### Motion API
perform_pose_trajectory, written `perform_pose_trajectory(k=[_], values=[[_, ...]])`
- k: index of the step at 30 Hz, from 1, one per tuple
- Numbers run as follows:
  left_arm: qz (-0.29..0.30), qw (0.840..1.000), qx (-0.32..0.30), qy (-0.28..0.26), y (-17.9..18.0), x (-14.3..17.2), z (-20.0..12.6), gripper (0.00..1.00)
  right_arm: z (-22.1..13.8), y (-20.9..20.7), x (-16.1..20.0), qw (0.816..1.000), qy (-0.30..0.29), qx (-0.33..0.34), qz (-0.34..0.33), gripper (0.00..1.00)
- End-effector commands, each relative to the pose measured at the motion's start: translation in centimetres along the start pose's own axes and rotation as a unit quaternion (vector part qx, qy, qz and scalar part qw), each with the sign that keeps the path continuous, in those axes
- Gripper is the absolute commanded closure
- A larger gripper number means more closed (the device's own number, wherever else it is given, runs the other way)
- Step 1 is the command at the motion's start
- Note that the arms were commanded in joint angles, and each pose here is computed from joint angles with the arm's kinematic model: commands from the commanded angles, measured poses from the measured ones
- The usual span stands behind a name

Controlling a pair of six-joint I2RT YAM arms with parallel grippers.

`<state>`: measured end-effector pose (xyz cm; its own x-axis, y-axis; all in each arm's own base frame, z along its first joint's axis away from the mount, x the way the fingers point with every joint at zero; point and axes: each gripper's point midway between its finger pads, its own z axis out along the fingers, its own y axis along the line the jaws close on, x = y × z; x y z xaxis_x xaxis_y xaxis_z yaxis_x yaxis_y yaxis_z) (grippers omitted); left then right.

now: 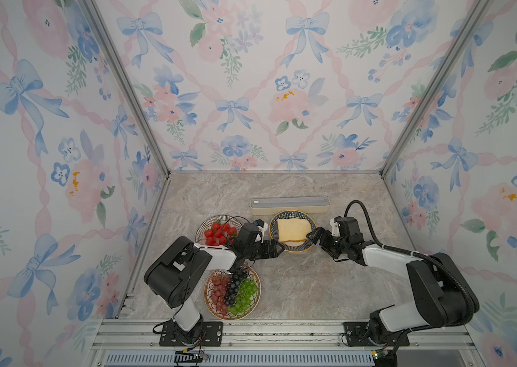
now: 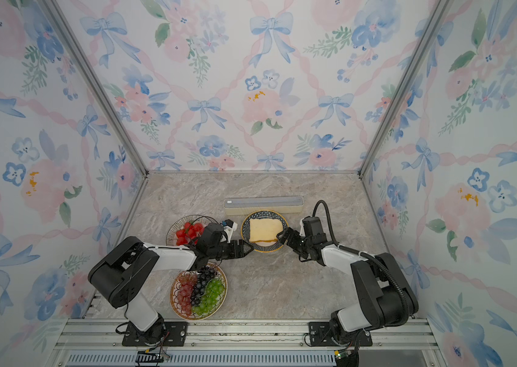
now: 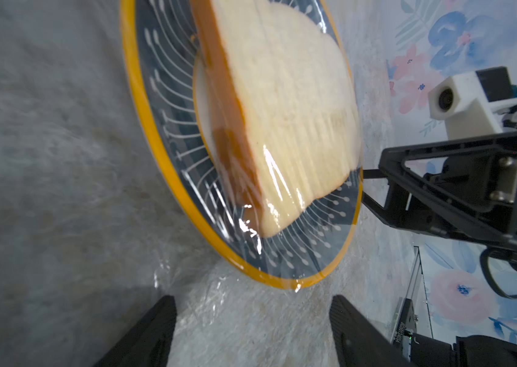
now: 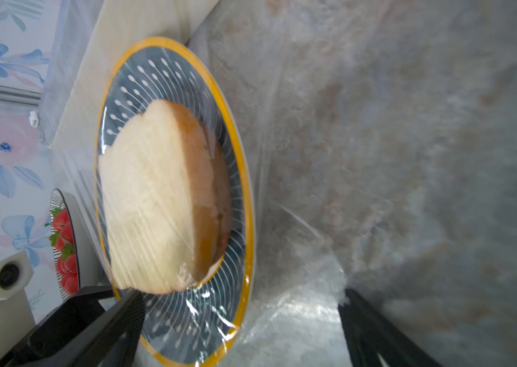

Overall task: Wrap the plate with plastic wrap
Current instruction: Cover the plate with plastic wrap.

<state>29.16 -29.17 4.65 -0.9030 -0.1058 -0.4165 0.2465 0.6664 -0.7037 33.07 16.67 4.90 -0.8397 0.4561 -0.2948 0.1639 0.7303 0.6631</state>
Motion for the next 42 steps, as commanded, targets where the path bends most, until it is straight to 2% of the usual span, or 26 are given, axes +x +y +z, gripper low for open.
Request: perform_pose_trajectory(k=[1,12,17,24,28,36,42], values=[[-0.016,1.000,0.025,0.010,-0.8,0.3,0.7,0.21,1.6,0.0,0.5,1.000,0.013,-0.011,0.026,0.03],[0.004,0.998,0.064,-0.019,-3.7,-3.3,2.0,0.23,3.3,3.9,-0.6,0.996,0.019,-0.078,0.037,0.03],[0.011,0.997,0.063,-0.031,-3.8,-4.2,2.0,0.23,2.6,3.1,-0.7,0.999,0.017,-0.042,0.016,0.03],[-0.014,0.998,0.018,-0.055,0.1,-4.4,0.2,0.23,0.9,-0.5,-0.7,0.999,0.014,0.026,0.017,0.03],[-0.014,0.998,0.016,-0.061,0.7,-4.9,-0.2,0.23,0.6,-0.7,-0.7,0.999,0.016,0.034,0.009,0.03],[0.008,0.998,0.058,-0.031,-1.8,-5.1,1.6,0.24,1.6,3.4,-0.8,0.999,0.029,-0.001,-0.018,0.03],[0.027,0.997,0.076,-0.019,-3.7,-4.2,2.0,0.25,0.4,3.8,-0.7,0.999,0.026,0.006,-0.033,0.03]])
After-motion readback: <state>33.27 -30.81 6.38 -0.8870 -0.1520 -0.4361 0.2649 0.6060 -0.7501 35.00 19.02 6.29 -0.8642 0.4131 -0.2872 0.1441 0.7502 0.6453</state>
